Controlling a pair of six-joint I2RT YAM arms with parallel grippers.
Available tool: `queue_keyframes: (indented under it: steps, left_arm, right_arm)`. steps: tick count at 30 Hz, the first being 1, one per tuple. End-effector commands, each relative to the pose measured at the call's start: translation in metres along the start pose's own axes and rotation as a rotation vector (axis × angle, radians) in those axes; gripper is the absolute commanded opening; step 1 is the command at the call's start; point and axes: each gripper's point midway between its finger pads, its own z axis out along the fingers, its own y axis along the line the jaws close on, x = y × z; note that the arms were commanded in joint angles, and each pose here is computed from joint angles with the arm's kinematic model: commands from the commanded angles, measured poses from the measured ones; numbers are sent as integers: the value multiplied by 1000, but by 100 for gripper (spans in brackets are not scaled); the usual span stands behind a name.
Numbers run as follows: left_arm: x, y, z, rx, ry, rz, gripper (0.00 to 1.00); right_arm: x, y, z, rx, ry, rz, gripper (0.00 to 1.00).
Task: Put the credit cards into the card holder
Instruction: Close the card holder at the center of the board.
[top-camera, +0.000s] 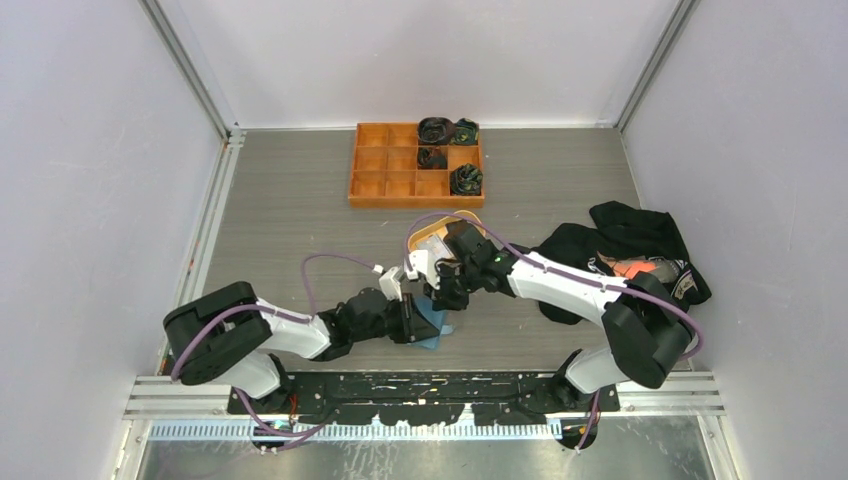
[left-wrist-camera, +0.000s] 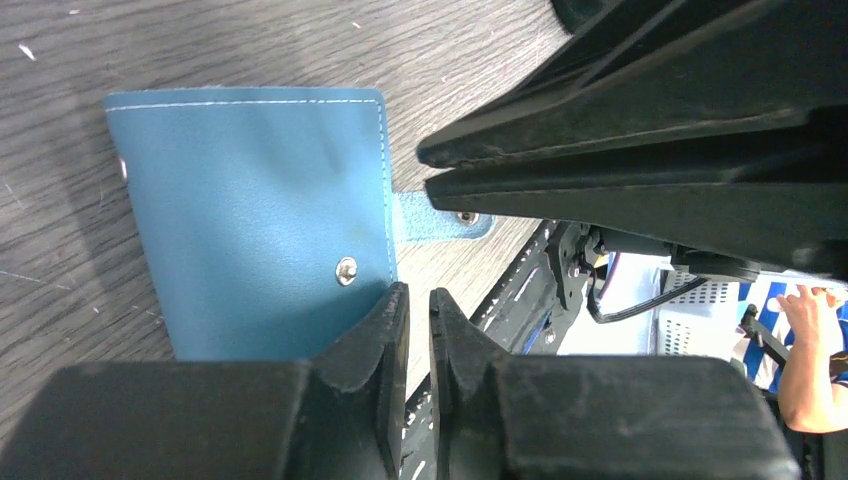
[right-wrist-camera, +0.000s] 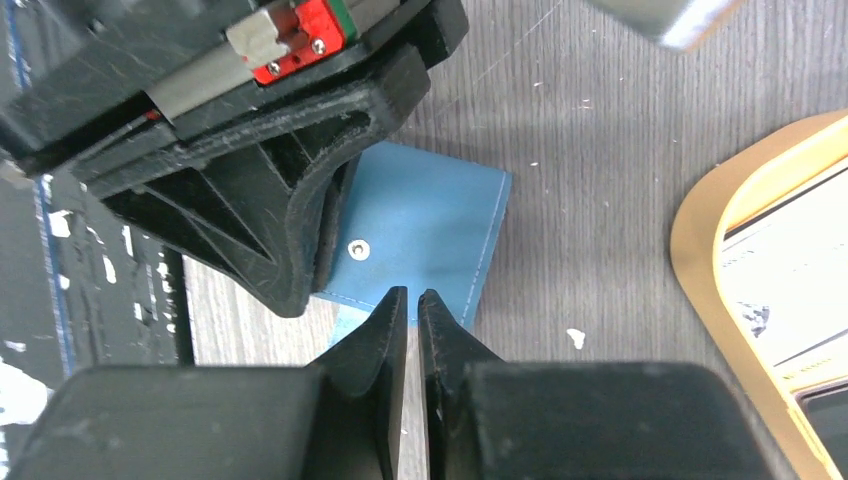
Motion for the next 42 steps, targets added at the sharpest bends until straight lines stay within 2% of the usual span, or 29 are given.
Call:
queue_keyframes:
  steps: [1,6,11,16,20,21,22,25,28,31,36,42]
  left_arm:
    - [-13,-19,0,115,-69,-3,14]
    - [-16,-29,-2,170,-86,6,14]
    - [-20,-40,-7,195,-90,30,14]
    - [-23,-50,-21,208,-90,58,17]
    - [-27,-45,-46,137,-105,94,21]
    - [-26,-30,-53,59,-110,96,23]
    - [-27,-18,-61,4,-126,98,27]
    - [-36,15,-84,-161,-209,83,51]
    - [-39,20,-96,-176,-245,72,59]
    - [-40,22,-95,-194,-243,64,59]
    - [-33,24,-74,-224,-171,62,59]
    - [-29,27,-49,-265,-104,69,52]
  right_arm:
    - [-33,-5,-8,-8,-140,102,15]
    - [-30,-5,-3,-35,-137,225,16]
    - [-17,-3,9,-84,-43,344,15]
    - [-1,-6,15,-74,40,381,15]
    - [5,-8,13,-62,69,365,15]
    - [5,-8,12,-65,72,362,15]
    - [7,-8,11,-70,78,357,15]
    - [8,-6,9,-86,83,342,16]
    - [9,-5,9,-95,80,339,16]
    - [9,-4,9,-98,80,341,17]
    - [9,-4,9,-102,80,345,17]
    - [6,-3,7,-107,70,345,17]
